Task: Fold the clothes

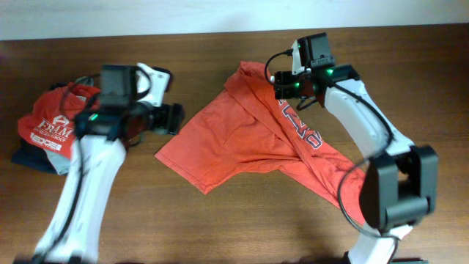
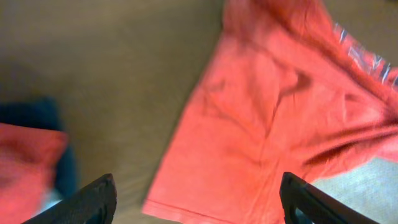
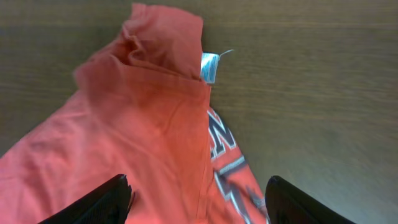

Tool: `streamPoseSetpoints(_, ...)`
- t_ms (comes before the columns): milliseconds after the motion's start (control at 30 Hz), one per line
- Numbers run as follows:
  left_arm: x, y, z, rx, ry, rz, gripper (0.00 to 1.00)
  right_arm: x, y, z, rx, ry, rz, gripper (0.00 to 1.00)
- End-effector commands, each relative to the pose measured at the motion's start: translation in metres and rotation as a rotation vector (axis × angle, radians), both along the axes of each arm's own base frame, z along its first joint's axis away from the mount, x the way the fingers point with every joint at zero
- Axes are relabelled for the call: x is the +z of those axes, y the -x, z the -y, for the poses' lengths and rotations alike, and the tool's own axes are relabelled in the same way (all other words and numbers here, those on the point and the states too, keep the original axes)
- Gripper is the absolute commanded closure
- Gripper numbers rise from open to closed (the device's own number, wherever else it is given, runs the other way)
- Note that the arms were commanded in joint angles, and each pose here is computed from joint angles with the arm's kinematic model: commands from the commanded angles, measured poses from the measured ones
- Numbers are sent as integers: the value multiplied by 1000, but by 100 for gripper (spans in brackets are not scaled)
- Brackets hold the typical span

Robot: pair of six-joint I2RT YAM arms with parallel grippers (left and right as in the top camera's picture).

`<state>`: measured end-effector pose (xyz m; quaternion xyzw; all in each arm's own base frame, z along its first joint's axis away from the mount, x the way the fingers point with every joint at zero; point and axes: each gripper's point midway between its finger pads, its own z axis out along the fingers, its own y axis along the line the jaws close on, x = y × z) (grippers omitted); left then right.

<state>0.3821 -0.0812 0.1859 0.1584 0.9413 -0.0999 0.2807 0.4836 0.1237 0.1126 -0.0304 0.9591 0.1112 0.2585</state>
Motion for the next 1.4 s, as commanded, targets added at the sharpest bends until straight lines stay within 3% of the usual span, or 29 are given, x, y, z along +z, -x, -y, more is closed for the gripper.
streamPoseSetpoints(0, -36, -4, 14, -31, 23, -107, 18, -31, -5, -14, 58, -27, -38, 25)
streamPoseSetpoints(133, -82, -6, 15, -31, 9, -230, 21, -60, -16, -16, 58, -27, -43, 25)
streamPoseSetpoints(200, -102, -4, 16, -34, 1, -284, 27, -70, -19, -17, 58, -27, -48, 28)
streamPoseSetpoints(400, -147, 3, 18, -39, -15, -406, 41, -79, -23, -21, 65, -37, -41, 47)
streamPoseSetpoints(600, -181, 10, 16, -39, -30, -490, 48, -82, -21, -20, 65, -37, -47, 56)
streamPoseSetpoints(667, -188, 12, 15, -38, -36, -508, 48, -85, -19, -20, 66, -35, -53, 66)
streamPoseSetpoints(767, -196, 14, 10, -29, -66, -525, 49, -89, -15, -20, 66, -33, -65, 68)
streamPoseSetpoints(833, -197, 14, 8, -25, -77, -525, 49, -90, -13, -19, 66, -31, -75, 77)
streamPoseSetpoints(900, -197, 13, 8, -25, -78, -521, 49, -91, -12, -19, 65, -31, -79, 79)
streamPoseSetpoints(933, -197, 12, 8, -25, -77, -517, 49, -91, -11, -19, 65, -29, -82, 75)
streamPoseSetpoints(1000, -197, 11, 8, -25, -77, -513, 49, -93, -9, -18, 64, -26, -96, 27)
streamPoseSetpoints(1033, -197, 11, 8, -25, -77, -513, 49, -94, -7, -18, 64, -26, -103, 25)
streamPoseSetpoints(1067, -197, 11, 8, -25, -77, -513, 49, -96, -5, -17, 64, -24, -113, 29)
streamPoseSetpoints(1133, -197, 11, 8, -23, -76, -513, 49, -99, -2, -17, 64, -22, -122, 50)
streamPoseSetpoints(1233, -197, 11, 8, -24, -76, -513, 49, -106, 2, -16, 64, -22, -125, 71)
streamPoseSetpoints(1300, -197, 11, 8, -24, -76, -514, 49, -106, 2, -15, 63, -21, -125, 95)
streamPoseSetpoints(1367, -197, 12, 8, -24, -77, -516, 49, -96, -3, -10, 56, -23, -102, 96)
